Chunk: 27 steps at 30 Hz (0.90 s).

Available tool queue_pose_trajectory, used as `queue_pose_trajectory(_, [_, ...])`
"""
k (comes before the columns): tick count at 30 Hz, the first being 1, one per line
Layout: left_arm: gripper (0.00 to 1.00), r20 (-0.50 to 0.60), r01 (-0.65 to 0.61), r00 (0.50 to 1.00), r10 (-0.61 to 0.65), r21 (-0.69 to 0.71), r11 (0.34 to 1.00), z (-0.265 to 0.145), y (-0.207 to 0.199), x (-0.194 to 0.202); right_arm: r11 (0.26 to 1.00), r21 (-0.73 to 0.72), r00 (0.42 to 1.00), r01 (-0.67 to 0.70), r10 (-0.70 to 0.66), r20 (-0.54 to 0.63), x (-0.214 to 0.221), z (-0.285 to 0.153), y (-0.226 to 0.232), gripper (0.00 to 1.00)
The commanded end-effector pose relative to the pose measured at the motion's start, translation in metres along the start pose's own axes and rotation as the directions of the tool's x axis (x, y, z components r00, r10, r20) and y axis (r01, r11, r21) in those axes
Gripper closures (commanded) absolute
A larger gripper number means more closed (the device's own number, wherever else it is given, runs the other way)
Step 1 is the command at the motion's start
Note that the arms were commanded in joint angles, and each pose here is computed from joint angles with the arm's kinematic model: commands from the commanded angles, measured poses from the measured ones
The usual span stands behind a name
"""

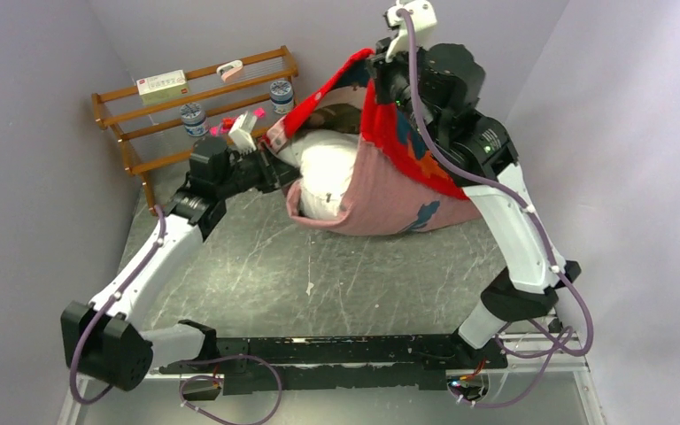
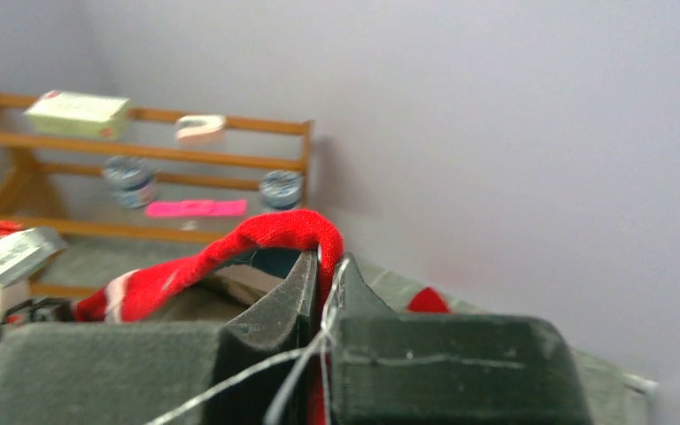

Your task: Put the pillow into the pillowcase

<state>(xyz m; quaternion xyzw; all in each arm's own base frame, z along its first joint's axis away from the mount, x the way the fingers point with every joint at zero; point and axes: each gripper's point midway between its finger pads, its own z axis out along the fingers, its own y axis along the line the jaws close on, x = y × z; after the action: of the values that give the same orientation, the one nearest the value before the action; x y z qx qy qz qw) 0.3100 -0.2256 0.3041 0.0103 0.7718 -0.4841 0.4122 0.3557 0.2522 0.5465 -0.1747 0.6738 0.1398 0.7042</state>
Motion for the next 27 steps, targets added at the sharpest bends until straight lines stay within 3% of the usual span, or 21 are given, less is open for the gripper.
queue_pose_trajectory(1, [0.95,0.103,-0.105,0.990,0.097,0.074,0.992,0.016,-0.041,-0.052,0.940,0.341,0.955,0.013,-0.112,0.273,-0.087,-0.048,-0.081,1.00])
queue_pose_trajectory(3, [0.95,0.123,-0.146,0.979,0.161,-0.117,0.982,0.006,-0.022,-0.075,0.889,0.457,0.965,0.007,-0.125,0.229,-0.081,-0.057,-0.106,1.00])
queue_pose_trajectory(6, [0.95,0.170,-0.059,0.977,0.127,-0.356,0.933,-0.039,0.036,-0.102,0.832,0.555,0.971,-0.030,-0.108,0.213,-0.076,-0.077,-0.135,1.00])
queue_pose_trajectory(9, [0.95,0.244,0.020,0.966,0.086,-0.401,0.916,-0.079,0.074,-0.104,0.785,0.613,0.963,-0.088,-0.091,0.254,-0.079,-0.099,-0.156,1.00])
queue_pose_trajectory(12, [0.95,0.244,0.052,0.967,0.073,-0.468,0.882,-0.093,0.098,-0.094,0.766,0.632,0.957,-0.116,-0.085,0.279,-0.084,-0.109,-0.163,1.00])
queue_pose_trajectory(18, [0.95,0.266,0.076,0.964,0.028,-0.371,0.926,-0.088,0.092,-0.096,0.788,0.608,0.964,-0.097,-0.076,0.253,-0.077,-0.098,-0.157,1.00])
queue_pose_trajectory(22, [0.95,0.239,0.066,0.971,0.005,-0.288,0.955,-0.083,0.077,-0.089,0.906,0.416,0.971,-0.078,-0.025,0.237,-0.064,-0.078,-0.121,1.00])
queue_pose_trajectory(25, [0.95,0.221,0.067,0.975,-0.001,-0.294,0.954,-0.084,0.082,-0.077,0.994,0.082,0.986,-0.066,0.053,0.160,-0.033,-0.061,-0.059,1.00])
queue_pose_trajectory(27, [0.95,0.193,0.077,0.981,-0.010,-0.342,0.936,-0.086,0.096,-0.063,0.982,-0.158,0.991,-0.103,0.115,0.073,-0.002,-0.058,-0.012,1.00])
